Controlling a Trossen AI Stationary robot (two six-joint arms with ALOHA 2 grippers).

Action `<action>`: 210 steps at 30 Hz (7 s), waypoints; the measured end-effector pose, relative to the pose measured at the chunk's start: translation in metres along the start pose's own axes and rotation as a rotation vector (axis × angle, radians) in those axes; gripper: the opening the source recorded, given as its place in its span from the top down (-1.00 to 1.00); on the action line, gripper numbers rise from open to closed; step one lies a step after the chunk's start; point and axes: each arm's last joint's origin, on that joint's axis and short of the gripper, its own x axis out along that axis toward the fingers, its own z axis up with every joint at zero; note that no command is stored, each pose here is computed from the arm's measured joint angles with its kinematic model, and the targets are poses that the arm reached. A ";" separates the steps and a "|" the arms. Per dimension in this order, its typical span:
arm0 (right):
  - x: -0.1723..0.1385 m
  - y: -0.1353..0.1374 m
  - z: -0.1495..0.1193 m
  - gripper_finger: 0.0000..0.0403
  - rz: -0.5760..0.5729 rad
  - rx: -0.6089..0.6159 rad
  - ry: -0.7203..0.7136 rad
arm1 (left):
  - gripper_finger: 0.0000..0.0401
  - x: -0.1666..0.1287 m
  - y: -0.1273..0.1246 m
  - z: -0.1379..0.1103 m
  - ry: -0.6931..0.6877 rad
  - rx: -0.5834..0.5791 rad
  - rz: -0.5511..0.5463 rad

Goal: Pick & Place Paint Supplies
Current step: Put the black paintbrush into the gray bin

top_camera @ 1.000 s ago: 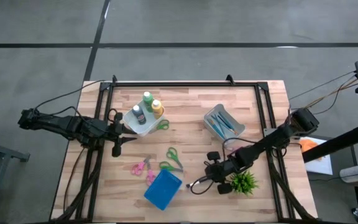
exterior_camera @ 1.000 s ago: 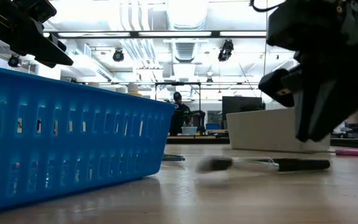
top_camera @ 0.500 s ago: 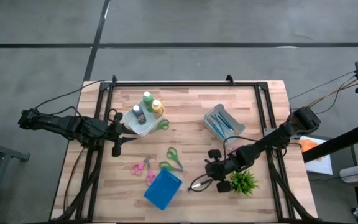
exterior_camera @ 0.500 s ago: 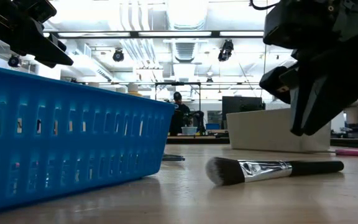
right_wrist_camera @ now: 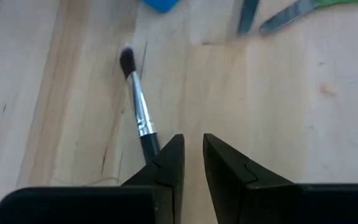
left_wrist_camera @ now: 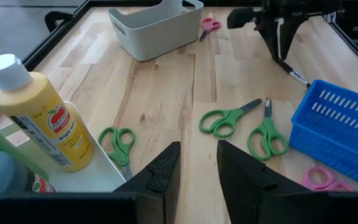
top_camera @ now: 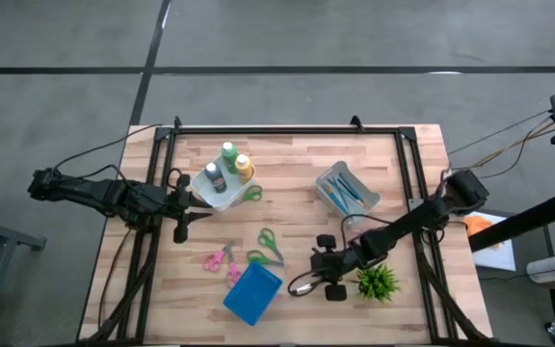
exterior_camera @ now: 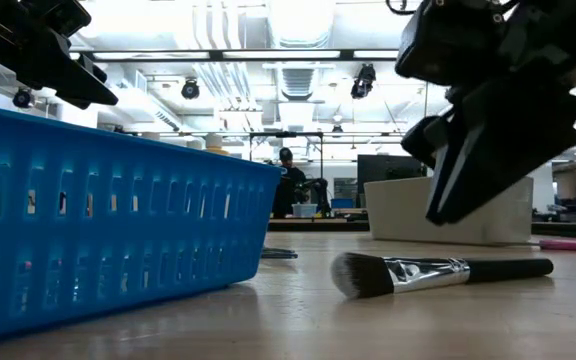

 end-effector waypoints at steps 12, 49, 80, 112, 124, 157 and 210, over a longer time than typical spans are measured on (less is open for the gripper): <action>0.000 0.005 0.013 0.71 0.013 -0.013 -0.001 | 0.46 0.000 0.000 0.000 0.000 0.000 0.000; 0.032 0.026 0.000 0.18 -0.002 0.011 -0.046 | 0.46 0.000 0.000 -0.001 0.007 0.002 0.001; 0.049 0.025 -0.009 0.71 -0.008 -0.016 0.005 | 0.46 0.000 0.000 -0.001 0.008 0.002 0.001; 0.049 0.025 -0.011 0.73 -0.003 -0.017 0.015 | 0.46 0.000 0.000 -0.001 0.008 0.001 0.001; 0.049 0.025 -0.011 0.72 -0.003 -0.018 0.015 | 0.46 0.000 0.000 -0.001 0.008 0.002 0.001; 0.043 0.027 -0.004 0.71 0.000 -0.017 -0.001 | 0.46 0.000 0.000 -0.001 0.008 0.002 0.001; -0.091 0.010 0.034 0.71 -0.300 0.020 -0.261 | 0.46 0.000 0.000 -0.001 0.014 0.003 0.001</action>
